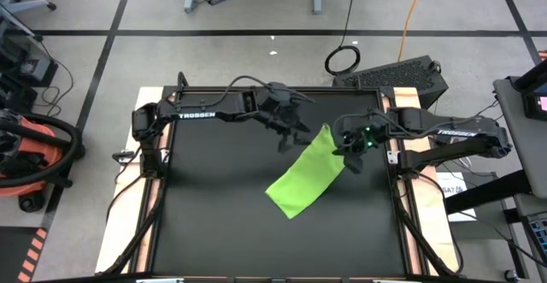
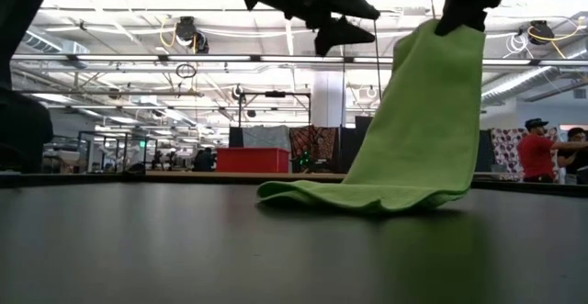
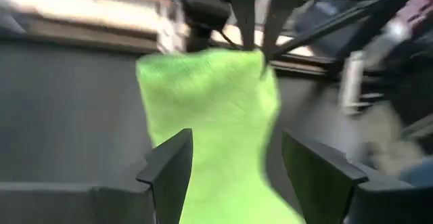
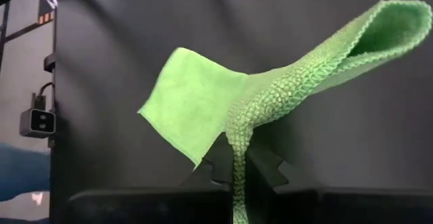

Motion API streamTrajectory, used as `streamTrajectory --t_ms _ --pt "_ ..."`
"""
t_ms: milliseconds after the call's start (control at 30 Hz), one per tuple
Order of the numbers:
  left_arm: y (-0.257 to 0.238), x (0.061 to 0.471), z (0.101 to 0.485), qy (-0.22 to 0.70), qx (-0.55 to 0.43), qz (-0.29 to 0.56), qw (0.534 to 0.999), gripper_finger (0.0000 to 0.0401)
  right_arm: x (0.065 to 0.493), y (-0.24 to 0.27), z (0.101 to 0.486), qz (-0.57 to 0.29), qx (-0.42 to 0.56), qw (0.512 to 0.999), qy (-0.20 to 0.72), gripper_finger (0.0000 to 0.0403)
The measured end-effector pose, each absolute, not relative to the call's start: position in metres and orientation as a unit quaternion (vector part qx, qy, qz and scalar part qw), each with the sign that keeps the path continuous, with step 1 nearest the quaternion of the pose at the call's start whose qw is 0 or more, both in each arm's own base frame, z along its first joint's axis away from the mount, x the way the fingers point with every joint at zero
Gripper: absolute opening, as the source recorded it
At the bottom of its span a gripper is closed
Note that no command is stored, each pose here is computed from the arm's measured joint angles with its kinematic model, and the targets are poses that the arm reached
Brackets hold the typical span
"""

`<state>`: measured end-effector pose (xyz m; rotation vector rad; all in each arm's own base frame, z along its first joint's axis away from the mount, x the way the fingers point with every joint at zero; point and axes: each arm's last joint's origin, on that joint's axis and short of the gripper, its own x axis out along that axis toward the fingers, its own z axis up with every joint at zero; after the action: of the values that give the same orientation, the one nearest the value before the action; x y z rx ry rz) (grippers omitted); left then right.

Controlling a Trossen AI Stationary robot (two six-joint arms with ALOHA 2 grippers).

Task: Roll towel
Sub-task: Roll the green microfiber towel

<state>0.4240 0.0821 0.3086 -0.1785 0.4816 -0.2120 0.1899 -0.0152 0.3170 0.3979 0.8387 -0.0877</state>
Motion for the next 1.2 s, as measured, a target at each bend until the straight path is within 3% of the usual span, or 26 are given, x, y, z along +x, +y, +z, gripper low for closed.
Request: streamTrajectory --t_ms 133,467,800,933,1200 --pt "0.085 0.428 0.308 0.230 -0.024 -0.048 0.972 0.0231 0.190 -0.015 0.319 -0.037 0.192 0.894 0.404 0.0000" --pt "0.112 0.444 0.283 0.184 -0.091 -0.148 0.967 0.0231 0.195 -0.014 0.315 -0.019 0.193 0.888 0.416 0.0000" --pt "0.115 0.453 0.270 0.173 -0.077 -0.156 0.969 0.0231 0.206 -0.008 0.310 0.008 0.186 0.887 0.422 0.0000" --pt "0.112 0.458 0.267 0.152 -0.078 -0.207 0.963 0.0231 0.207 -0.008 0.310 0.016 0.190 0.887 0.420 0.0000" --pt "0.103 0.463 0.268 0.126 -0.053 -0.232 0.963 0.0225 0.209 -0.007 0.312 0.023 0.192 0.892 0.409 0.0000"
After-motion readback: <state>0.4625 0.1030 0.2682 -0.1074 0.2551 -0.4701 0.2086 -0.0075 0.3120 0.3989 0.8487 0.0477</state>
